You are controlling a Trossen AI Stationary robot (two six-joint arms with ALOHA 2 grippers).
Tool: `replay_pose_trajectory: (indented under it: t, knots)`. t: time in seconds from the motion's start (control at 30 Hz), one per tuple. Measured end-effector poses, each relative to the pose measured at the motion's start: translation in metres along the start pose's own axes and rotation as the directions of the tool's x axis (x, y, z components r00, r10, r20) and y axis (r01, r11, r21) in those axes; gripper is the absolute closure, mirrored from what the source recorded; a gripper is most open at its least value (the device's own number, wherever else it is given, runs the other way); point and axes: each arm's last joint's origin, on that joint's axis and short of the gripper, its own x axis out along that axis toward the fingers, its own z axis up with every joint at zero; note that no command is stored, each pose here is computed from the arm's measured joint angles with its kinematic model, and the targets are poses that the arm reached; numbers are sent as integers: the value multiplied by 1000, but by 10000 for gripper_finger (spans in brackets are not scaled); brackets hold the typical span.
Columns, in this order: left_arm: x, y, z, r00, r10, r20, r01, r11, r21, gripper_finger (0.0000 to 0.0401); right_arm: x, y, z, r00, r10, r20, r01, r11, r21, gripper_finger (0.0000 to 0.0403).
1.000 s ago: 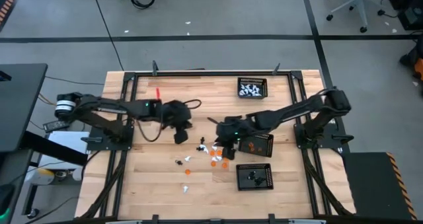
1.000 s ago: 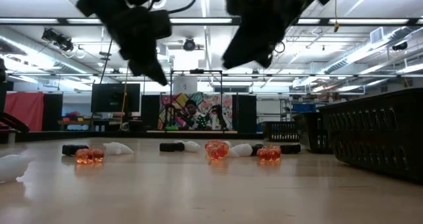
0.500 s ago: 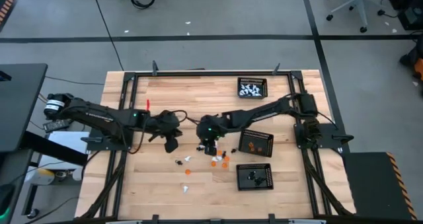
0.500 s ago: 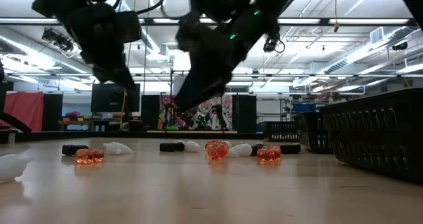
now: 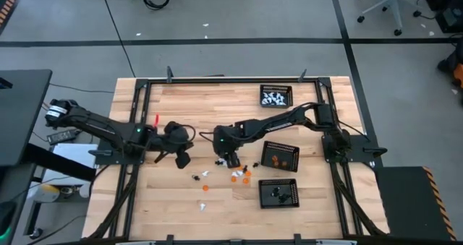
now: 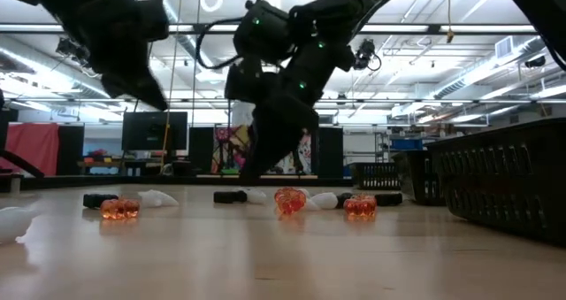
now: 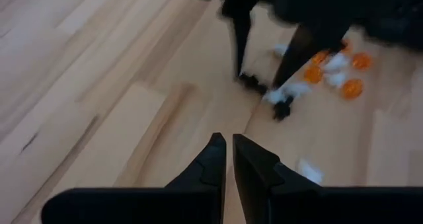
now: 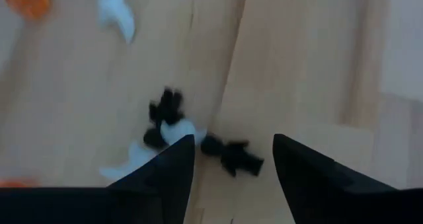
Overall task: Sort Halloween decoration
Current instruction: Put the black skeleton toy into the bottom black bin
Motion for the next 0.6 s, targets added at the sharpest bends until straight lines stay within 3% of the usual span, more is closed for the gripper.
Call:
replay_pose_trajectory:
  t: [0.17, 0.6]
  knots:
    - [-2, 2, -5, 999, 44, -22, -44, 999, -5, 367, 4, -1, -8, 1000, -3, -22, 2, 999, -44, 198]
    - [-7, -3, -1, 999, 10, 45, -8, 998, -58, 367, 8, -10, -17, 1000, 1, 15, 1, 995, -99, 223]
